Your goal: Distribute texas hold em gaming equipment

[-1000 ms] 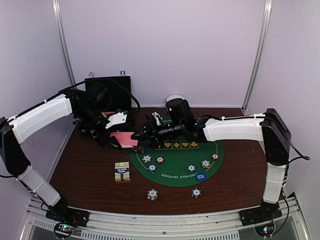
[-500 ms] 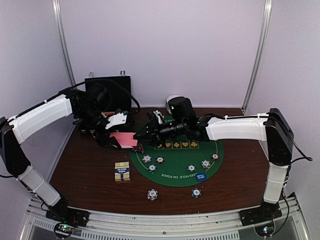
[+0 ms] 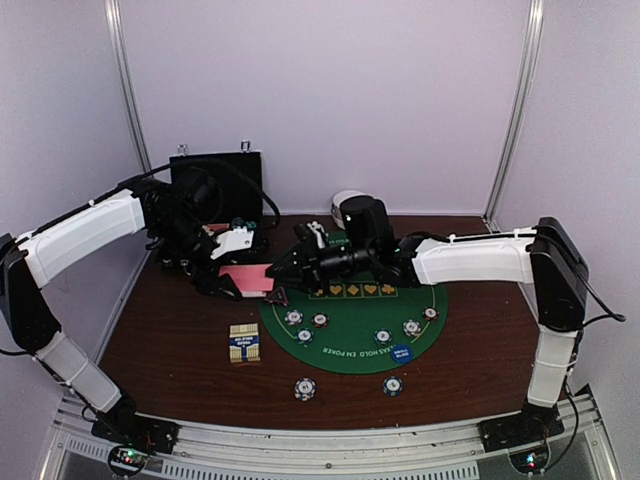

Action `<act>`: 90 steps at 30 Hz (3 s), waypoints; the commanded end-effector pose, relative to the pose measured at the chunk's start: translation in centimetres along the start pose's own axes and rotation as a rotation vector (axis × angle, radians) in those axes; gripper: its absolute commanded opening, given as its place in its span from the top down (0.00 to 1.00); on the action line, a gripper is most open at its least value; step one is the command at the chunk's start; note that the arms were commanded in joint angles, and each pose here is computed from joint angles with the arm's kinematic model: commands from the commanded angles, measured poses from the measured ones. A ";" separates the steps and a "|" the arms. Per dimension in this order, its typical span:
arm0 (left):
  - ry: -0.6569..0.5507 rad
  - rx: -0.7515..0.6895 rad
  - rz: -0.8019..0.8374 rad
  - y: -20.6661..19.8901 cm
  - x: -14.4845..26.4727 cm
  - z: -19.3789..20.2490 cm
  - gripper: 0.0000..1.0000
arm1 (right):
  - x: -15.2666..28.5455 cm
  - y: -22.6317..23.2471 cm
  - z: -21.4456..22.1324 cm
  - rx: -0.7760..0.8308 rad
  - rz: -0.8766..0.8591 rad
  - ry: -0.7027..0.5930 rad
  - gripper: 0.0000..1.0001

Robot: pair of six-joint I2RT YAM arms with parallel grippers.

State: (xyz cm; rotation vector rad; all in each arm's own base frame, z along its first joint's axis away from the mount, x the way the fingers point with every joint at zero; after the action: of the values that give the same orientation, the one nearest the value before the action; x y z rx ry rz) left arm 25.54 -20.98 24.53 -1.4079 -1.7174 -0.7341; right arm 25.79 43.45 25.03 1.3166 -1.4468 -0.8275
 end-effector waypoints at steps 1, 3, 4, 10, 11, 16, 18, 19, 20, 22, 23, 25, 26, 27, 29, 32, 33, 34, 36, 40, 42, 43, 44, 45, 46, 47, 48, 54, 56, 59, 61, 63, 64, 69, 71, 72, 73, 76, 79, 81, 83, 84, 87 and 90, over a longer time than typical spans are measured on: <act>-0.028 -0.013 -0.020 0.2 0.3 -0.5 1.00 | -0.8 0.3 0.0 -0.011 -0.071 -0.006 0.80; -0.027 -0.013 -0.021 0.2 0.3 -0.5 1.00 | -0.9 0.3 -0.1 -0.014 -0.080 -0.011 0.81; -0.027 -0.013 -0.021 0.2 0.3 -0.5 1.00 | -1.0 0.2 -0.1 -0.017 -0.081 -0.010 0.81; -0.029 -0.017 -0.027 0.2 0.4 -0.6 1.00 | -1.2 -0.4 0.0 -0.032 -0.069 -0.009 0.90; -0.028 -0.018 -0.027 0.2 0.4 -0.6 1.00 | -1.1 -0.4 0.0 -0.033 -0.068 -0.009 0.91; -0.022 -0.018 -0.031 0.3 0.4 -0.5 1.00 | -0.1 -0.6 -0.3 -0.032 -0.051 -0.027 1.00; -0.018 -0.014 -0.033 0.3 0.3 -0.4 1.00 | 0.6 -0.9 -0.6 -0.034 -0.043 -0.039 1.00; -0.017 -0.015 -0.036 0.3 0.3 -0.4 1.00 | 0.9 -1.0 -0.8 -0.036 -0.040 -0.045 1.00; -0.014 -0.014 -0.040 0.3 0.4 -0.4 1.00 | 1.3 -1.1 -0.9 -0.040 -0.036 -0.050 1.00; -0.012 -0.014 -0.044 0.4 0.4 -0.3 1.00 | 1.9 -1.4 -1.1 -0.041 -0.027 -0.056 1.00; -0.008 -0.013 -0.045 0.3 0.4 -0.2 1.00 | 2.2 -1.6 -1.3 -0.042 -0.024 -0.060 1.00; -0.003 -0.011 -0.045 0.2 0.4 -0.1 1.00 | 2.7 -1.6 -1.5 -0.041 -0.024 -0.062 1.00; 0.000 -0.011 -0.044 0.2 0.4 0.0 1.00 | 2.9 -1.7 -1.5 -0.040 -0.024 -0.062 1.00; 0.003 -0.009 -0.048 0.3 0.4 0.1 1.00 | 3.2 -1.7 -1.6 -0.040 -0.020 -0.063 1.00; 0.011 -0.005 -0.050 0.2 0.4 0.3 1.00 | 3.7 -1.9 -1.8 -0.036 -0.009 -0.066 1.00; 0.025 0.008 -0.056 0.2 0.5 0.7 1.00 | 4.7 -2.2 -2.3 -0.033 0.005 -0.068 1.00; 0.027 0.015 -0.057 0.2 0.5 0.8 1.00 | 5.1 -2.3 -2.4 -0.030 0.012 -0.069 1.00; 0.031 0.026 -0.060 0.3 0.5 1.0 1.00 | 5.5 -2.5 -2.6 -0.026 0.021 -0.072 1.00; 0.042 0.045 -0.068 0.4 0.7 1.4 1.00 | 6.4 -2.8 -3.1 -0.007 0.054 -0.074 1.00; 0.045 0.077 -0.075 0.5 1.1 2.3 1.00 | 7.5 -3.7 -3.7 0.033 0.152 -0.048 1.00; 0.048 0.084 -0.080 0.4 1.4 2.7 1.00 | 7.8 -4.3 -3.9 0.061 0.226 -0.023 1.00; 0.049 0.087 -0.081 0.3 1.4 2.9 1.00 | 7.9 -4.5 -4.1 0.073 0.253 -0.011 1.00; 0.051 0.089 -0.083 0.2 1.5 3.1 1.00 | 8.0 -4.7 -4.2 0.088 0.282 0.001 1.00; 0.052 0.090 -0.084 0.1 1.5 3.3 1.00 | 8.0 -5.0 -4.5 0.099 0.309 0.010 1.00; 0.057 0.093 -0.083 0.1 1.5 3.5 1.00 | 8.0 -5.2 -4.7 0.115 0.340 0.021 1.00; 0.059 0.093 -0.085 0.0 1.6 3.6 1.00 | 7.9 -5.0 -5.2 0.139 0.365 0.025 1.00; 0.062 0.096 -0.085 0.0 1.5 3.7 1.00 | 7.9 -5.3 -5.5 0.156 0.398 0.035 1.00; 0.071 0.110 -0.077 -0.5 1.6 4.1 1.00 | 7.4 -7.4 -8.1 0.305 0.650 0.089 1.00; 0.076 0.113 -0.077 -0.6 1.7 4.3 1.00 | 6.9 -7.5 -9.0 0.394 0.751 0.102 1.00; 0.085 0.115 -0.075 -0.9 1.9 4.6 1.00 | 5.6 -7.3 -10.2 0.477 0.805 0.124 1.00; 0.088 0.119 -0.075 -1.1 2.0 4.8 1.00 | 4.3 -7.7 -10.8 0.444 0.739 0.123 1.00; 0.089 0.121 -0.076 -1.3 2.1 5.0 1.00 | 2.7 -7.9 -11.1 0.399 0.644 0.121 1.00; 0.089 0.123 -0.078 -1.3 2.2 5.1 1.00 | 1.9 -8.1 -11.2 0.354 0.593 0.111 1.00; 0.096 0.121 -0.077 -1.5 2.2 5.4 1.00 | -1.6 -10.9 -11.2 0.189 0.398 0.098 1.00; 0.095 0.121 -0.076 -1.4 2.1 5.3 1.00 | -2.5 -12.3 -11.2 0.149 0.363 0.089 1.00; 0.097 0.120 -0.076 -1.4 2.1 5.3 1.00 | -2.8 -12.9 -11.2 0.133 0.359 0.087 1.00; 0.096 0.117 -0.076 -1.3 2.1 5.2 1.00 | -3.1 -13.6 -11.1 0.119 0.361 0.088 1.00; 0.096 0.118 -0.073 -1.2 2.1 5.1 1.00 | -3.4 -15.4 -11.1 0.087 0.371 0.085 1.00; 0.089 0.117 -0.068 -1.2 2.1 5.0 1.00 | -3.2 -17.1 -11.0 0.073 0.405 0.089 1.00; 0.088 0.118 -0.067 -1.2 2.1 5.0 1.00 | -2.9 -17.9 -10.9 0.062 0.423 0.093 0.97; 0.090 0.118 -0.067 -1.1 2.0 5.0 1.00 | -2.5 -18.3 -10.9 0.065 0.450 0.098 0.88; 0.090 0.119 -0.066 -1.1 2.0 5.0 1.00 | -2.1 -18.4 -10.9 0.069 0.466 0.099 0.84; 0.088 0.120 -0.062 -1.1 1.9 4.9 1.00 | -1.3 -18.0 -11.0 0.093 0.502 0.102 0.69; 0.093 0.121 -0.058 -1.0 1.8 4.9 1.00 | -0.2 -17.3 -11.1 0.120 0.532 0.097 0.56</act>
State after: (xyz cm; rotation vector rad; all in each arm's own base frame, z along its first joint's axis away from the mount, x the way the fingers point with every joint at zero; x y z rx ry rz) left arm 23.04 -16.01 23.01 -1.2109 -1.6927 -0.7211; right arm 41.68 43.26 9.97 0.9856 -1.6217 -0.3827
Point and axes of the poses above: each gripper's point midway between its finger pads, its own x axis back along the fingers, its own y axis along the line the jaws close on, z = x × y, the point moved 6 cm from there along x, back along the fingers, and after that the axes turned 13 degrees about x, right-handed, at the moved point
